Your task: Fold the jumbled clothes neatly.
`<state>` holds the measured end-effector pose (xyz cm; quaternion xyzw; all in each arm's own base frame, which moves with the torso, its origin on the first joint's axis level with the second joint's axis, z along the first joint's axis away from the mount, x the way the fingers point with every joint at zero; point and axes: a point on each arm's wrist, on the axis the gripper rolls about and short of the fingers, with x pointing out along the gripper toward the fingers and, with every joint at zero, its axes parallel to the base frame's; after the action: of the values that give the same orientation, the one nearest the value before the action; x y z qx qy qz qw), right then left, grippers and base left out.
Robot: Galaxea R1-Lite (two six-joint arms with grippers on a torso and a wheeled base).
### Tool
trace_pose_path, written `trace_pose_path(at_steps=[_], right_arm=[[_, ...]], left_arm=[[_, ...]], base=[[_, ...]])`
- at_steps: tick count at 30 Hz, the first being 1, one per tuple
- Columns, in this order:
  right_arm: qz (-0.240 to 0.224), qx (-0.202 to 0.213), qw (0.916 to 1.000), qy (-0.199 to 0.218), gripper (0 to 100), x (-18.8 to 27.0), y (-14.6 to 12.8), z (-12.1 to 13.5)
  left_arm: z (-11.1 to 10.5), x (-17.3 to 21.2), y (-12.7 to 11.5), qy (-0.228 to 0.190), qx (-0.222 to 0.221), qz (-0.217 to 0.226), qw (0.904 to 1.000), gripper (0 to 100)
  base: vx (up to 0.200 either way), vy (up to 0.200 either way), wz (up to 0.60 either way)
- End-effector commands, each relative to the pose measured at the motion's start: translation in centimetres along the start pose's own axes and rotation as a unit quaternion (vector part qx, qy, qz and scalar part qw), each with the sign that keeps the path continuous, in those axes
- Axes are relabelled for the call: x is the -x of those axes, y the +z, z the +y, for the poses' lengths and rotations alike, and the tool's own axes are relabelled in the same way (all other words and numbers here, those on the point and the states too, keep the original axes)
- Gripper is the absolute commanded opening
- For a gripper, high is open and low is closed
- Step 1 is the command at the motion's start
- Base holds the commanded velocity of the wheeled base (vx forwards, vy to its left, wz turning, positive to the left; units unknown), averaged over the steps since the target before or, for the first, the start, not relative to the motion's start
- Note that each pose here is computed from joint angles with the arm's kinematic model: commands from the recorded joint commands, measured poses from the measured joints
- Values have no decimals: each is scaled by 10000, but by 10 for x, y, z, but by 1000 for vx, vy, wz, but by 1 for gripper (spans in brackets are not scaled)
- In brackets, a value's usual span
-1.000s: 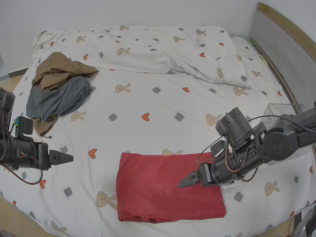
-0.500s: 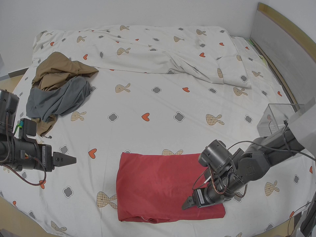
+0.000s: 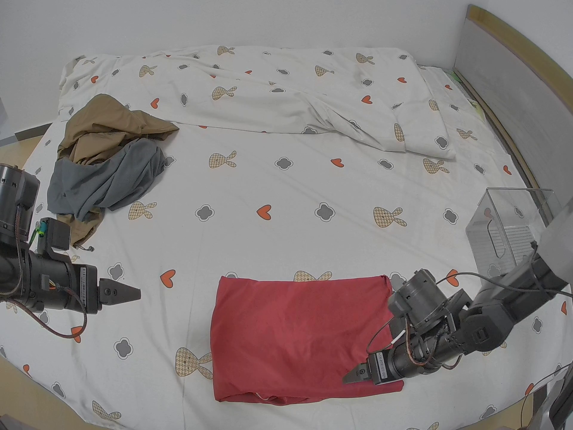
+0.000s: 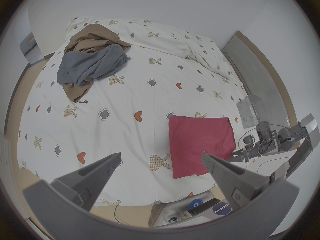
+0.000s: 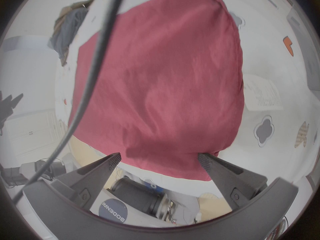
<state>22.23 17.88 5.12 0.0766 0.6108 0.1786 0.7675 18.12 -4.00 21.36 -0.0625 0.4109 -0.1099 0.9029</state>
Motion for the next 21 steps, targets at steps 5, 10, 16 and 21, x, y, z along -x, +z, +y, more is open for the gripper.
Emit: trace_pose_path(at_steps=[5,10,16,21], right_arm=[[-1381,95,9871,805,100,95,-21,-12],[-1783,505,9793,819,100,129,-32,-28],[-2348,290,9649,1139,100,175,-34,-34],[-2617,115,9597,1020,100,184,-39,-43]], left_arm=[[4,-5,-18,29,-629,231,9977,100],[2,3,-22,-49,-711,-200,9973,100],[-4,22,-16,-186,-455,-958,9942,100],[1,22,-10,725,-494,-1350,9870,100]], base=[[0,0,0],[0,0,0],[0,0,0],[0,0,0]])
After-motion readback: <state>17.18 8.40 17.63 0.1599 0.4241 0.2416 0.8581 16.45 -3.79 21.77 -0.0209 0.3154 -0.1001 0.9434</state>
